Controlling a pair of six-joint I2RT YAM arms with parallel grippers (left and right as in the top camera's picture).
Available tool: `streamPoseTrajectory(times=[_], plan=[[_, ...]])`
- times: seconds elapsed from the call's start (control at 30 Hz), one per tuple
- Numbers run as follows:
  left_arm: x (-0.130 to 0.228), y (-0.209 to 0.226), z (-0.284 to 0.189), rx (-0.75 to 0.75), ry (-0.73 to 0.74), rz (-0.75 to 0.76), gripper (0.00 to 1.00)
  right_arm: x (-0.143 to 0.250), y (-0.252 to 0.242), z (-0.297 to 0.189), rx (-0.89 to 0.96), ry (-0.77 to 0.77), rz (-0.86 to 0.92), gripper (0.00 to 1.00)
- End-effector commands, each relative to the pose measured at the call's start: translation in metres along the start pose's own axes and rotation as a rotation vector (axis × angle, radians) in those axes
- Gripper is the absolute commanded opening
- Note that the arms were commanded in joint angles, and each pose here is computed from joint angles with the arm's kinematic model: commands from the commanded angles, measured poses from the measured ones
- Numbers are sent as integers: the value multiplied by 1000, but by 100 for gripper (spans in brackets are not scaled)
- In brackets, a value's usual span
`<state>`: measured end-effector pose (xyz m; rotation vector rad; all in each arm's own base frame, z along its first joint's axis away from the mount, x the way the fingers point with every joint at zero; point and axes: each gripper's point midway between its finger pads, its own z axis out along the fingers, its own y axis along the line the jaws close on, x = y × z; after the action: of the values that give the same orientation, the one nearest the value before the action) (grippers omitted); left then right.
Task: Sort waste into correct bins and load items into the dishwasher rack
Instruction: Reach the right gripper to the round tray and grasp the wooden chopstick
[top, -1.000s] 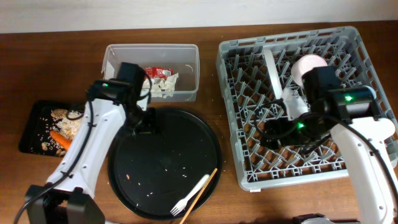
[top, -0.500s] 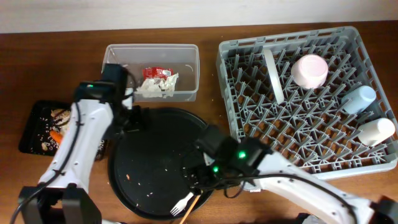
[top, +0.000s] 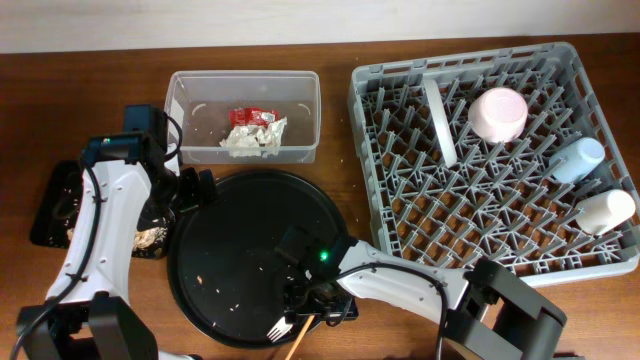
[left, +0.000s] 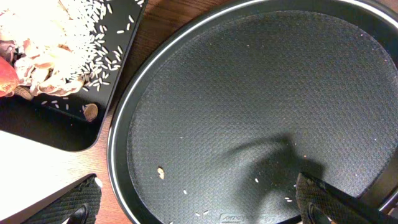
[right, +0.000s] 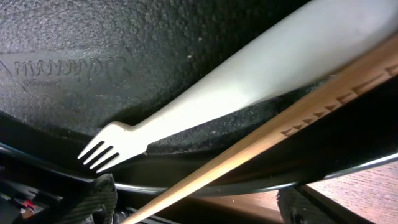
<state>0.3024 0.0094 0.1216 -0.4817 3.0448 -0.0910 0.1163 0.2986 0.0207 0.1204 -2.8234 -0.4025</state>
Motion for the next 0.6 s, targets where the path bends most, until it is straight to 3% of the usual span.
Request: streamPoseTrajectory(times=[0.0,0.23,0.57], plan=[[3,-1,2,8,11,-12,99,-4,-3,3,20,-21,6,80],[3,-1,6,8,12,-12,99,-26,-3,-47,78,-151,-17,80],[3,-1,6,8,12,-12,99,-19,3,-17,104,-95,-49,80]])
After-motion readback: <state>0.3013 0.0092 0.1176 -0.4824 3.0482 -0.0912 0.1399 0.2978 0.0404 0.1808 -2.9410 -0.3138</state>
